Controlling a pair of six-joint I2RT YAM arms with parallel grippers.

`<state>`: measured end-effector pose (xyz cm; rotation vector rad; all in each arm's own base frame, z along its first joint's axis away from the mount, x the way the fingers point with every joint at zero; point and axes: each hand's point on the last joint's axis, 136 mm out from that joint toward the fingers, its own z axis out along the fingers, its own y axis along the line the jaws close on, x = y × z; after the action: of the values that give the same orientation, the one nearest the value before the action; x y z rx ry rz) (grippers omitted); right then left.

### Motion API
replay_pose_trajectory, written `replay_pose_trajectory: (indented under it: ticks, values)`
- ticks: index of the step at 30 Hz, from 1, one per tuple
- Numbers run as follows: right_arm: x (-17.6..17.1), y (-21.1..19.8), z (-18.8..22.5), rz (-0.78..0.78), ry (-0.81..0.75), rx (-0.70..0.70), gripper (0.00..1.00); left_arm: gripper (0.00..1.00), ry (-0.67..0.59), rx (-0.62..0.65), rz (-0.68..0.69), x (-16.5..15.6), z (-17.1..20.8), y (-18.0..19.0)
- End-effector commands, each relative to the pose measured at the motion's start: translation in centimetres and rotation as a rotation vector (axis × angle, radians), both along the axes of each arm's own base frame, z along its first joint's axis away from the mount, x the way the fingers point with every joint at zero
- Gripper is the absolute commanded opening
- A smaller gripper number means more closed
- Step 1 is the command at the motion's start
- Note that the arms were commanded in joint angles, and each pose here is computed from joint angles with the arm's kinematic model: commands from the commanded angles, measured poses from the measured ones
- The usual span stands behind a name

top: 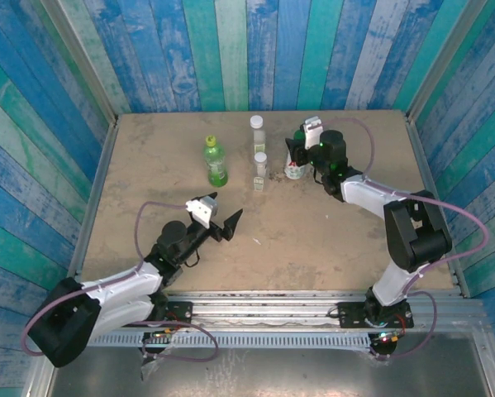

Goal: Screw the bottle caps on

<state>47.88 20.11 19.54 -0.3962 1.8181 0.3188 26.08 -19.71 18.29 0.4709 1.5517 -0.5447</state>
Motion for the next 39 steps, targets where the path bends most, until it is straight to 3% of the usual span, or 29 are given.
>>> replay_pose_trajectory:
  ticks: [1, 5, 13, 18, 20, 25, 39]
  values:
    - [-0.1, -0.2, 1.9, 0.002, -0.038, 0.007, 0.77, 0.94, 0.010, 0.001, 0.093, 1.5, 0.2, 1.5]
    - [-1.4, -0.8, 4.0, 0.007, -0.085, -0.016, 0.92, 0.94, -0.004, -0.005, 0.138, 2.3, 1.2, 2.6]
    - [-6.0, -5.2, 6.8, -0.103, -0.176, -0.076, 0.98, 0.94, -0.028, -0.028, 0.391, 5.1, 2.8, 9.3]
    - [-9.1, -8.8, 4.9, -0.188, -0.195, -0.188, 0.99, 0.94, -0.001, -0.006, 0.603, 6.6, 1.9, 14.4]
    - [-10.0, -10.6, 3.2, -0.237, -0.186, -0.249, 1.00, 0.94, -0.019, 0.021, 0.626, 6.8, 1.8, 15.5]
    - [-11.2, -14.0, -0.8, -0.311, -0.133, -0.251, 1.00, 0.94, -0.037, 0.053, 0.737, 7.3, 0.0, 19.1]
    - [-8.8, -17.9, -9.2, -0.363, -0.003, -0.085, 1.00, 0.94, 0.106, 0.109, 0.661, 12.0, -5.6, 19.5]
